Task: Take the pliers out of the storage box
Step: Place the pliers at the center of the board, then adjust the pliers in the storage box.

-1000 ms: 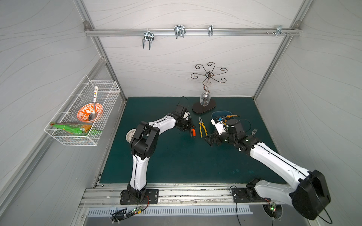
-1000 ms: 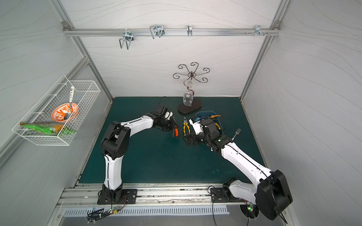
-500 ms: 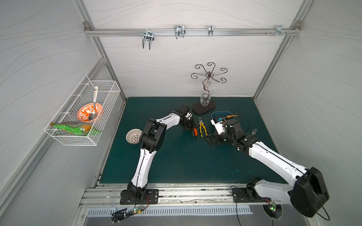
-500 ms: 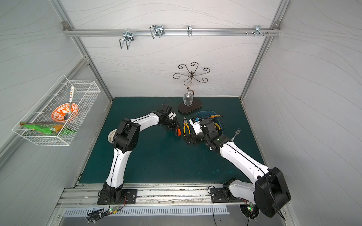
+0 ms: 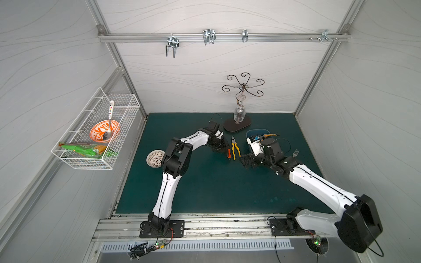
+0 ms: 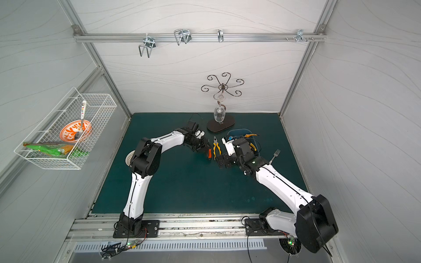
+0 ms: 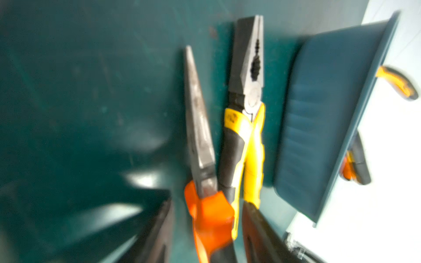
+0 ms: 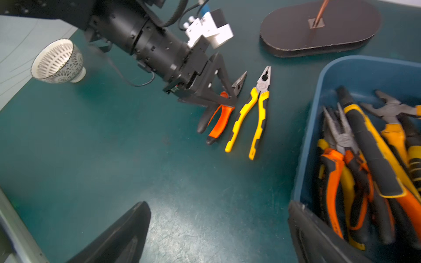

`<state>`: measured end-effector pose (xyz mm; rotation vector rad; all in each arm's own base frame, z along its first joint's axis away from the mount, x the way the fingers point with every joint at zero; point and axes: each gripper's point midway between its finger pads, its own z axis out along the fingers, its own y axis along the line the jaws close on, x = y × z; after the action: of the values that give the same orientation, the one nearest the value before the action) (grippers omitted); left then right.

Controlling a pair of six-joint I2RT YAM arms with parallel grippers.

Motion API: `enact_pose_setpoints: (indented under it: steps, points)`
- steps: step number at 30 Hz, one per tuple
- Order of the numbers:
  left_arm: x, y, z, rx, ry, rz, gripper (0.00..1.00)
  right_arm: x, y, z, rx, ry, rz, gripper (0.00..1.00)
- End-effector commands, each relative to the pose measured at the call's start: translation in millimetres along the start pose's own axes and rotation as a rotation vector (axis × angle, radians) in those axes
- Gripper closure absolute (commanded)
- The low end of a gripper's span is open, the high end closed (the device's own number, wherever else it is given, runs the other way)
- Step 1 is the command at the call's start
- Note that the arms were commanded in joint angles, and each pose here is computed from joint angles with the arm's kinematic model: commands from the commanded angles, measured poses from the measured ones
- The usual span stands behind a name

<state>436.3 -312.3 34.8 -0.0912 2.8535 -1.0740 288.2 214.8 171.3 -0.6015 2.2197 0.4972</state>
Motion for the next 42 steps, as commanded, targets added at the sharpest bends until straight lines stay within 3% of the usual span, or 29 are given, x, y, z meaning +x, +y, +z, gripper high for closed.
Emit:
enact_pose_setpoints:
  steps: [1, 8, 16, 22, 28, 35, 42]
  points:
    - [2, 21, -16, -0.080, -0.035, -0.023, 0.40, -16, -17, -15, 0.078, -0.048, 0.051, 0.01]
    - [6, 14, -55, -0.114, -0.150, 0.019, 0.19, -20, -57, -15, 0.104, -0.058, 0.224, 0.01]
    - [39, -7, -89, -0.079, -0.219, 0.086, 0.00, -19, -81, -10, 0.170, -0.005, 0.271, 0.01]
    - [87, -30, -117, -0.104, -0.301, 0.321, 0.00, -9, -116, 4, 0.228, 0.139, 0.338, 0.13]
    - [128, -73, -135, -0.044, -0.417, 0.607, 0.00, -7, -137, 19, 0.226, 0.284, 0.336, 0.22]
    - [140, -96, -148, 0.098, -0.511, 0.682, 0.00, 7, -146, 49, 0.202, 0.456, 0.352, 0.42]
    - [129, -100, -150, 0.068, -0.557, 0.732, 0.00, 22, -148, 67, 0.165, 0.552, 0.353, 0.57]
